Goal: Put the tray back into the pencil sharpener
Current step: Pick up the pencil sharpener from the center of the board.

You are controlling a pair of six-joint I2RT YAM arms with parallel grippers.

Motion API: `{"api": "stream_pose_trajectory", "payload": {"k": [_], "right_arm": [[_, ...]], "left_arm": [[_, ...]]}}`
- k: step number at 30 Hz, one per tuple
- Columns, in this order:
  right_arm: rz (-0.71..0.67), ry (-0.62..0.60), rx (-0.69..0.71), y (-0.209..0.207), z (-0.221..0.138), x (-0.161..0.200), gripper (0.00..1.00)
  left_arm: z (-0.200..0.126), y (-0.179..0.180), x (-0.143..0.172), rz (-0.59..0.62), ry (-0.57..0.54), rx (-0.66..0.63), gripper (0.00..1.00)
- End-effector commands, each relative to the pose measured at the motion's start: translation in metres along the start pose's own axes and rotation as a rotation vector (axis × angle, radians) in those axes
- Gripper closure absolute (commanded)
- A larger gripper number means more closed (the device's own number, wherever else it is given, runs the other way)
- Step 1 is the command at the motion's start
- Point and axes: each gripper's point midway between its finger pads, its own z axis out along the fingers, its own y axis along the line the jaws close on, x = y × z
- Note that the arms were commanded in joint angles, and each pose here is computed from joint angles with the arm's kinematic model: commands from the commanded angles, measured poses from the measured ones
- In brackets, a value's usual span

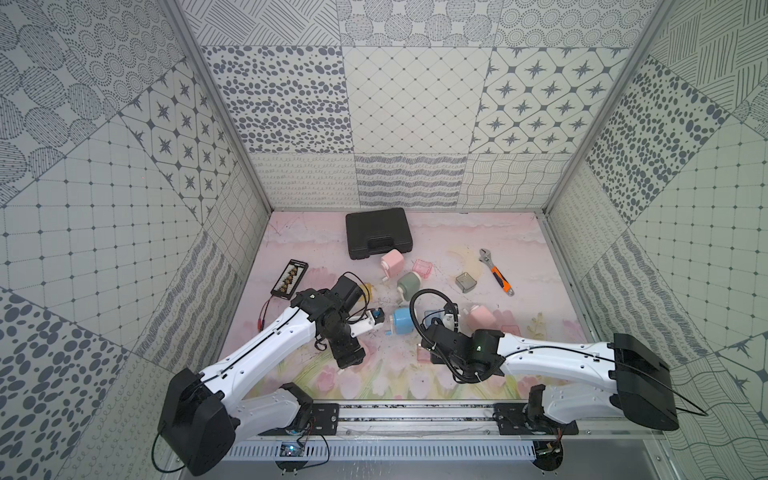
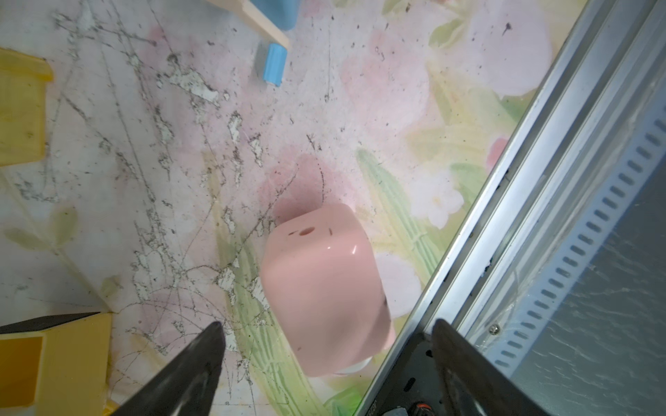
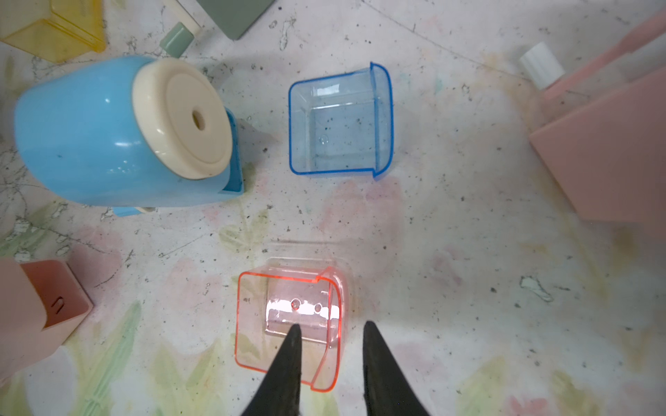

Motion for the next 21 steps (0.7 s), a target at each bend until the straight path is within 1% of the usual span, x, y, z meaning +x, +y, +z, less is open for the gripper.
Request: {"api": "stream_pose_trajectory", "payload": {"k": [1,8,10,16,21], "right_arm": [[0.033,-0.026,0.007,-0.006,-0.002,-0.004,0.69],[0.046,-0.019,0.009,-0.011,-0.004,-0.001,0.68],[0.051,-0.019,0.005,-0.012,-0.005,-0.001,0.69],[0.055,-0.016,-0.005,-0.010,-0.007,-0.002,0.68],[0.065,-0.011,-0.014,-0.009,-0.008,-0.001,0.69]], "left_arm": [[0.012,-0.005,0.008,-0.019,0.074,0.018,0.10],[0.030,-0.005,0.016,-0.007,0.130,0.035,0.19],[0.034,-0.005,0.017,0.000,0.139,0.037,0.23],[0.042,-0.005,0.015,0.018,0.118,0.029,0.37],[0.043,-0.005,0.015,0.062,0.106,0.017,0.49]]}}
